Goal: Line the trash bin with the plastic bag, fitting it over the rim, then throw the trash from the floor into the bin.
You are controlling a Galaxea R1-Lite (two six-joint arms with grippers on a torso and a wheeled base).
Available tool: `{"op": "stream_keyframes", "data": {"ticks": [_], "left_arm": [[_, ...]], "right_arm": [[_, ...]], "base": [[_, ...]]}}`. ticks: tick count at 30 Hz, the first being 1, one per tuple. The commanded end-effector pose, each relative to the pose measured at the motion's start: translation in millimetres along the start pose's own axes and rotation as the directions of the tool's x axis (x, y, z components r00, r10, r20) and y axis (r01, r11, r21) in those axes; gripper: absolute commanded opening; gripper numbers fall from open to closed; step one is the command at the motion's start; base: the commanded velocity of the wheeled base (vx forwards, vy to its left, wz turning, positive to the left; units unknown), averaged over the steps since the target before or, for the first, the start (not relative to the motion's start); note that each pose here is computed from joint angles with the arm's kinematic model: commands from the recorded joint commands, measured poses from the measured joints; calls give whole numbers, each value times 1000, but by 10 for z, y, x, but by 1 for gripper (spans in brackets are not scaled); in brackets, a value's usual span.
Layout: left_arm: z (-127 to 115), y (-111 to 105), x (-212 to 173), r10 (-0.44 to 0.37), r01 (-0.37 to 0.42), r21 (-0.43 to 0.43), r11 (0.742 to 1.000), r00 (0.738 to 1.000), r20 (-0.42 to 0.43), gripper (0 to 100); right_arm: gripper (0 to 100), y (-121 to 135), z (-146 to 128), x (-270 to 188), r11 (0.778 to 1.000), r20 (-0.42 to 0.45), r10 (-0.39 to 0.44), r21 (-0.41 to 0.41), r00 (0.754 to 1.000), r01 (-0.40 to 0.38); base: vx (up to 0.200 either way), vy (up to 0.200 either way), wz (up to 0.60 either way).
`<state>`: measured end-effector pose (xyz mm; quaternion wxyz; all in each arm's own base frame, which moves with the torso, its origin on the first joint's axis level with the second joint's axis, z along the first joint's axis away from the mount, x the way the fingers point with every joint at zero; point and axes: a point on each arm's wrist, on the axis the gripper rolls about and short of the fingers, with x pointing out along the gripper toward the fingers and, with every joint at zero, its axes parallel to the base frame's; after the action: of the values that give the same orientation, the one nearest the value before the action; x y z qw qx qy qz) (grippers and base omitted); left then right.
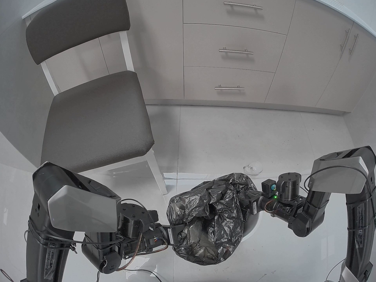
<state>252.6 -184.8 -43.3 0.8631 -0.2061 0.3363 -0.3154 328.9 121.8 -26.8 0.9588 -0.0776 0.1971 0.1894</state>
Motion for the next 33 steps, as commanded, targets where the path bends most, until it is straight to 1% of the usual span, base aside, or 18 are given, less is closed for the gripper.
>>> {"op": "stream_keyframes", "data": {"ticks": [1,5,8,12,16,21,26,29,33], "left_arm": [[-2,2,1,0,0,0,1000,1000,-1,0],[-2,2,1,1,-1,0,1000,1000,0,0],[-2,2,1,0,0,0,1000,1000,-1,0],[-2,2,1,1,-1,-2,1000,1000,0,0],[-2,2,1,1,-1,0,1000,1000,0,0],[-2,2,1,0,0,-2,1000,1000,-1,0],[-2,2,1,1,-1,-2,1000,1000,0,0],[-2,2,1,1,-1,0,1000,1000,0,0],[-2,2,1,1,-1,0,1000,1000,0,0]], "right_arm": [[0,-90,-136,106,1000,-27,-22,4,999,22],[0,-100,-211,245,1000,-29,-26,7,999,27],[0,-76,-219,372,1000,-29,-20,4,999,20],[0,-84,-147,542,1000,-86,-12,8,996,13],[0,-95,-90,688,1000,-115,-9,12,993,11],[0,-95,-134,795,1000,-121,-10,10,993,12],[0,-134,-98,872,1000,-139,-14,15,990,16],[0,-148,-94,876,999,-157,-13,40,988,19],[0,-143,-80,890,998,-152,-12,53,988,20]], "base": [[0,0,0],[0,0,0],[0,0,0],[0,0,0],[0,0,0],[0,0,0],[0,0,0],[0,0,0],[0,0,0]]}}
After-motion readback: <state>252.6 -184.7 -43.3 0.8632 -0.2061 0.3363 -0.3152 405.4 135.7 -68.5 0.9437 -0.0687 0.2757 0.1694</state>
